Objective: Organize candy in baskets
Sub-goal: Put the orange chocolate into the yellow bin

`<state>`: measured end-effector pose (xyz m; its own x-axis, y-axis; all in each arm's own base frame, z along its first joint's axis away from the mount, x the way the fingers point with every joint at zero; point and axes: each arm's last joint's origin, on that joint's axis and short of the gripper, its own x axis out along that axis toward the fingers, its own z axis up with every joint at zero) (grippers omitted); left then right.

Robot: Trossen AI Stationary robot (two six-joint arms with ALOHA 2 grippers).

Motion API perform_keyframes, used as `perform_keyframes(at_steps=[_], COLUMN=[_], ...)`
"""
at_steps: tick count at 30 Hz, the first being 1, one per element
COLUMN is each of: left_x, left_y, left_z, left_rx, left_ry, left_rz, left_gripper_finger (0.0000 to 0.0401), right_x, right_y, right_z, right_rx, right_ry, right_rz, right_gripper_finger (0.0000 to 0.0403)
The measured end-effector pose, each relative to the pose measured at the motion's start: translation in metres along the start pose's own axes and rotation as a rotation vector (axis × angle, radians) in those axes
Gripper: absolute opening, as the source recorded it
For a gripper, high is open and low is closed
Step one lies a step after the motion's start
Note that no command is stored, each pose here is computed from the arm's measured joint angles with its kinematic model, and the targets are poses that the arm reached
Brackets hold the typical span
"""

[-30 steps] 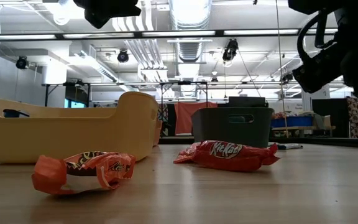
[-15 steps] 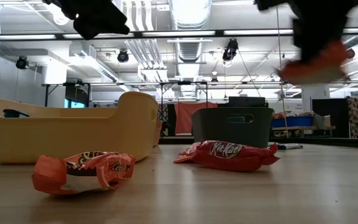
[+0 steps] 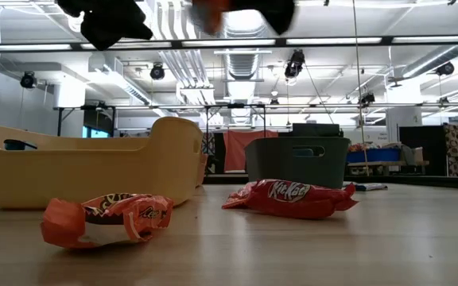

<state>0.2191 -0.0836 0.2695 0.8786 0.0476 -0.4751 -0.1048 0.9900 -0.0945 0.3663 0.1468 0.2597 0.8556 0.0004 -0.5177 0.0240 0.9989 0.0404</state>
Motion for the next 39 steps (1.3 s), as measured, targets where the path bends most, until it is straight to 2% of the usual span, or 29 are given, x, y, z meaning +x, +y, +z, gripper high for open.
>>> perform_keyframes(at_steps=[4, 12, 20, 27, 39], left_x=[-0.009, -0.027, -0.033, -0.035, -0.035], left_y=[-0.004, -0.015, -0.027, -0.027, -0.027], left_z=[-0.007, -0.023, -0.029, -0.032, -0.033], left_rx=[-0.027, -0.094, -0.091, -0.096, -0.1], left_ry=[0.05, 0.162, 0.181, 0.205, 0.215], left_rz=[-0.017, -0.05, -0.098, -0.094, -0.084], left_gripper_finger=[0.0128, 0.0128, 0.0128, 0.0128, 0.0128], right_x=[0.018, 0.049, 0.079, 0.097, 0.105], right_y=[-0.008, -0.029, -0.035, -0.033, -0.03], right_z=[0.004, -0.004, -0.009, -0.01, -0.011], right_rx=[-0.076, -0.106, -0.127, -0.128, -0.152], right_ry=[-0.076, -0.094, -0.142, -0.142, -0.128], right_rz=[-0.02, -0.193, -0.213, -0.218, -0.214], right_gripper_finger=[0.0013, 0.0013, 0.0013, 0.0013, 0.0014])
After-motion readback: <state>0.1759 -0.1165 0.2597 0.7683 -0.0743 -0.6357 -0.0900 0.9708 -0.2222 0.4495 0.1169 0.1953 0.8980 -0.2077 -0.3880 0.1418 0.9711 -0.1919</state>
